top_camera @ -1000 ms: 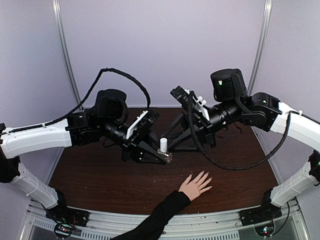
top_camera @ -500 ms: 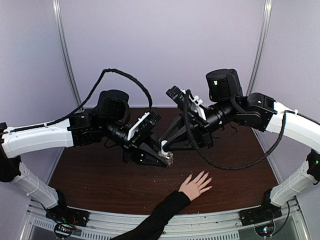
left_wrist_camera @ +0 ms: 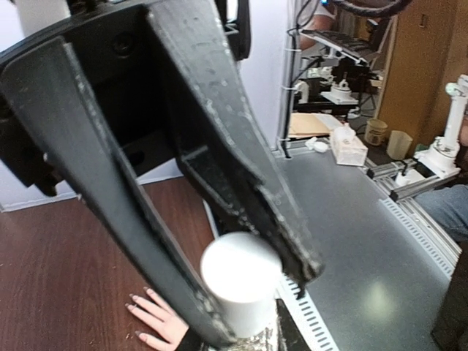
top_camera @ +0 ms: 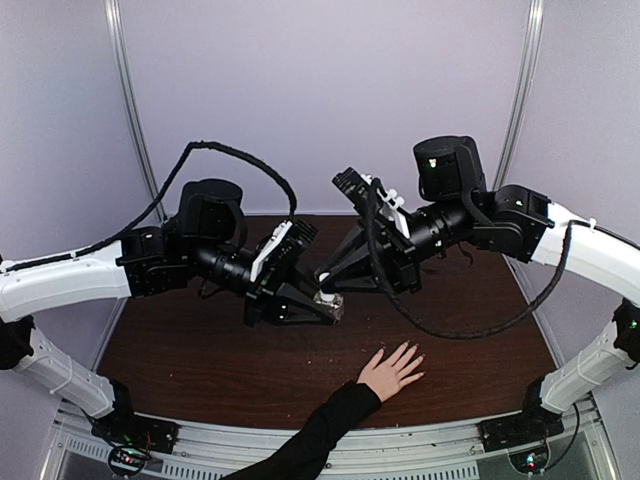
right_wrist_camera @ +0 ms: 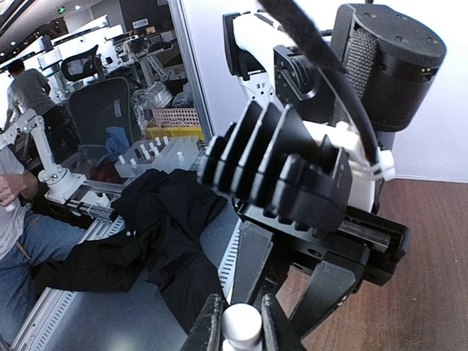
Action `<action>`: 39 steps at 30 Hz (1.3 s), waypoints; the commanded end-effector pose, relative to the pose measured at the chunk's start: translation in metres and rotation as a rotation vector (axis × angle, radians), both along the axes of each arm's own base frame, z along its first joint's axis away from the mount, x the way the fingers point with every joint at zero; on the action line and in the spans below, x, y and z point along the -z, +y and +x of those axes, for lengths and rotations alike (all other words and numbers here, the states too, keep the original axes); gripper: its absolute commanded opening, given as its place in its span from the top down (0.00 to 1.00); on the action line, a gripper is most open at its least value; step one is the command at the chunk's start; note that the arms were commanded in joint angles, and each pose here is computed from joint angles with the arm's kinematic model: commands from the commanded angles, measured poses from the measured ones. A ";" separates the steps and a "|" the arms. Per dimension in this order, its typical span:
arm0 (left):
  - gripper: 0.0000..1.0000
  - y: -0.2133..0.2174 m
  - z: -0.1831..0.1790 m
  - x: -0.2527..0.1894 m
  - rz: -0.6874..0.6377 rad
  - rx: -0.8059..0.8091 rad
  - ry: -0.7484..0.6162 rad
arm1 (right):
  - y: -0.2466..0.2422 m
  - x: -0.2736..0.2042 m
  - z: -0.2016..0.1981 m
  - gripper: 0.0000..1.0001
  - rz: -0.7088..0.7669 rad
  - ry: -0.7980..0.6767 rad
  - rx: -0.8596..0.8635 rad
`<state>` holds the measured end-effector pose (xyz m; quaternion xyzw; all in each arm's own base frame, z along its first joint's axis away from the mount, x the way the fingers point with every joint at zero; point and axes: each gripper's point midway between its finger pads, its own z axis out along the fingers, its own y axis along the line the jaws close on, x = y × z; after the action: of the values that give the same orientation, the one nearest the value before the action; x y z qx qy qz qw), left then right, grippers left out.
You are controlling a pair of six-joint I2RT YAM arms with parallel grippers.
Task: Paint the nails
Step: Screw the nail polish bottle cap onto the nail polish bottle.
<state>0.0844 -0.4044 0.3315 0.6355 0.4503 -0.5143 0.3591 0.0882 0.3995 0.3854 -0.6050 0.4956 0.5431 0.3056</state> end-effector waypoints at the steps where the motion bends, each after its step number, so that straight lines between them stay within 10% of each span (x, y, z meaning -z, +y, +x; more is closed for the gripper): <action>1: 1.00 0.006 0.038 -0.030 -0.106 -0.210 -0.077 | -0.003 0.005 -0.005 0.85 -0.041 0.005 0.003; 39: 1.00 0.019 0.187 -0.038 -0.156 -1.047 -0.052 | 0.002 0.051 0.126 0.87 -0.189 -0.142 0.762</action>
<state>0.2340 -0.4026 0.3070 0.4086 0.6748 -0.2914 0.5411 0.2294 0.4005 0.3582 -0.4321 0.6886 0.3024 0.4977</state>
